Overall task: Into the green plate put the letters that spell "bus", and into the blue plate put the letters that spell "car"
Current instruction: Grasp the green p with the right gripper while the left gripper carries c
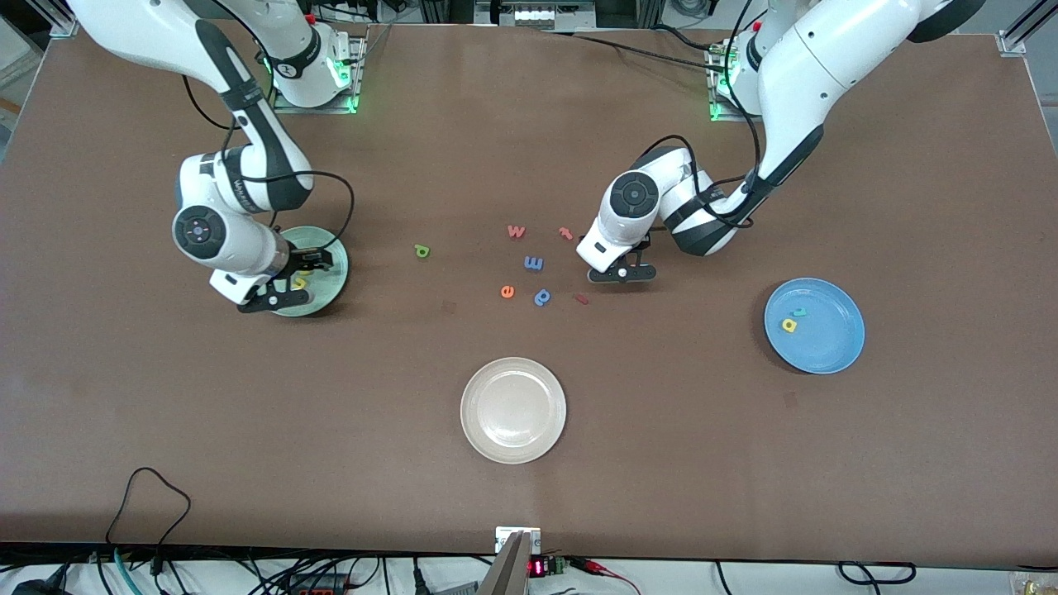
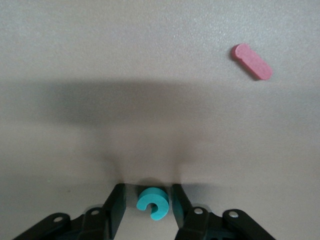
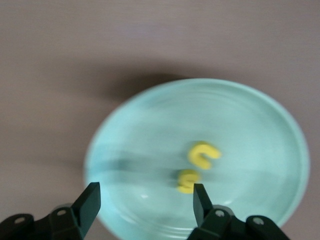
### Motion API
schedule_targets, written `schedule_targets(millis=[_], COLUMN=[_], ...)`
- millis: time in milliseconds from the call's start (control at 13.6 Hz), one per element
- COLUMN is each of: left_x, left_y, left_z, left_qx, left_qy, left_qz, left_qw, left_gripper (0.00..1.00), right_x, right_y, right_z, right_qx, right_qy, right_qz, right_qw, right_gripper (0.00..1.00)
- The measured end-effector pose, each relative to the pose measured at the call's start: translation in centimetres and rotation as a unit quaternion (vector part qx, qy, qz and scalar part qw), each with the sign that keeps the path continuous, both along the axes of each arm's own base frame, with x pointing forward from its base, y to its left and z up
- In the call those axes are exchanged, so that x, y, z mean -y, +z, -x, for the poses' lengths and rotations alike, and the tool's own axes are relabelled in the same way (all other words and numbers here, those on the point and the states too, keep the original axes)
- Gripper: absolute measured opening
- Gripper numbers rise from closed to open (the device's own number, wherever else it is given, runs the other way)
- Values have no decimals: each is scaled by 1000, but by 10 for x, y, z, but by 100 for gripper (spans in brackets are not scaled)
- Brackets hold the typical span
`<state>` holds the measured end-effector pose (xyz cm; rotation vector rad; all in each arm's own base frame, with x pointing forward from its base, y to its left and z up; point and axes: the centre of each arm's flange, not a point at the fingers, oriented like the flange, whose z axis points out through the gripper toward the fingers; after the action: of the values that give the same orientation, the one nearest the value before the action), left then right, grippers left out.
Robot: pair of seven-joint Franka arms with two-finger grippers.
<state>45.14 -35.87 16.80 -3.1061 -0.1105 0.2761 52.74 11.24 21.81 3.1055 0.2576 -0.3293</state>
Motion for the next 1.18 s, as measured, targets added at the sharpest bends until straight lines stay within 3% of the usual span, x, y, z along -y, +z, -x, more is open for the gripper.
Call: schedule_targets(millis=[147,294,810,957,1177], left_x=[0,1,-10,-35,-119], left_y=[0,4,12,49,113], left_z=[1,3,2,-16,-64], left_qx=[0,3,-13,-31,-57], left_qy=[-1,-4,-38,-74,-137], left_qz=[-1,-2,-17,-41,-47], left_qw=[1000,1000,999,996,988], left_gripper=[44,31,28,28,28], right_x=[-45,-81,-161,-169,-181], right_y=[2,3,-3,-13,-31], right_z=[11,23,53,55,61], right_qx=[1,2,30,36,40], right_qy=[5,8,-52,-65,-81], right_qz=[-4,-1,6,1,-4], right_qw=[1000,1000,998,997,996], right_gripper=[78,58,55,55,55])
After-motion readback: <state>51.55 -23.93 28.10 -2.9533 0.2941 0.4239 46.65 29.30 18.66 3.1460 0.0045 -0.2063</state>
